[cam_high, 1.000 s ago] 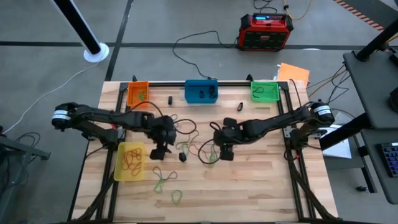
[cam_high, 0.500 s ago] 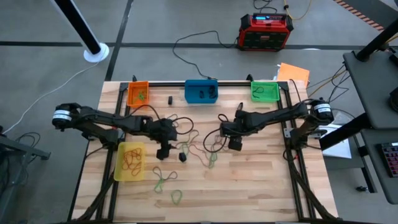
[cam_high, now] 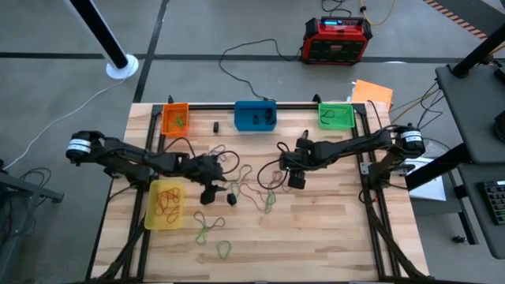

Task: Sort rubber bands into baskets
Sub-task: Put the violet rubber band into the green bin

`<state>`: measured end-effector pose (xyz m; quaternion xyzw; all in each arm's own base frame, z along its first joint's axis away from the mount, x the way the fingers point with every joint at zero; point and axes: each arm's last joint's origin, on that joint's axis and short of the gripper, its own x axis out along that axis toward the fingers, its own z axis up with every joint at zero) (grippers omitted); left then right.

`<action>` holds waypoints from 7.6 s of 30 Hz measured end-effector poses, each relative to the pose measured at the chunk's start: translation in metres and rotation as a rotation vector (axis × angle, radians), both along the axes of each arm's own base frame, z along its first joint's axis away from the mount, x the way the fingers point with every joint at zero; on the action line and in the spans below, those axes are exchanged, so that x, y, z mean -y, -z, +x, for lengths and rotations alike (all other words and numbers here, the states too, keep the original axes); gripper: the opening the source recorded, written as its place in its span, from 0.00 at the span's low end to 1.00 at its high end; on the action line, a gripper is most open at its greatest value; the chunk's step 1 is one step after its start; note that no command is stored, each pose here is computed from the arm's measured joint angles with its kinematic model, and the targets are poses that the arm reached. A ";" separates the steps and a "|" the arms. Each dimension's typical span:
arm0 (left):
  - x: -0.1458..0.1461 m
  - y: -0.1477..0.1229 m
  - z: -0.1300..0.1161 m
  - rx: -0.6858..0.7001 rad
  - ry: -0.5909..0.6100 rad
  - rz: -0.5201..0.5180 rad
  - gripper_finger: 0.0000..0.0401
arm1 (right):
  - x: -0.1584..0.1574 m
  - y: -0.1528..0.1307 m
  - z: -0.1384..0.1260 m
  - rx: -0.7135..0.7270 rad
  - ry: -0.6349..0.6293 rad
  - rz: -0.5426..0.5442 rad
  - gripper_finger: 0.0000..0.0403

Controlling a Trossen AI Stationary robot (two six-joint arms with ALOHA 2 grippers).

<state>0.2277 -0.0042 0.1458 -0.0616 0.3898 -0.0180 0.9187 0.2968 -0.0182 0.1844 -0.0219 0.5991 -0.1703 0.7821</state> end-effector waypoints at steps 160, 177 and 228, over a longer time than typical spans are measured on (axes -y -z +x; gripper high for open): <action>-0.035 -0.147 -0.021 0.199 -0.146 0.240 0.00 | 0.045 -0.006 0.117 0.649 -0.578 0.017 0.02; -0.035 -0.138 -0.018 0.244 -0.167 0.223 0.00 | 0.063 -0.088 -0.027 0.301 0.037 -0.537 0.02; -0.036 -0.142 -0.014 0.340 -0.162 0.247 0.00 | 0.155 -0.017 -0.141 0.276 1.169 -0.415 0.13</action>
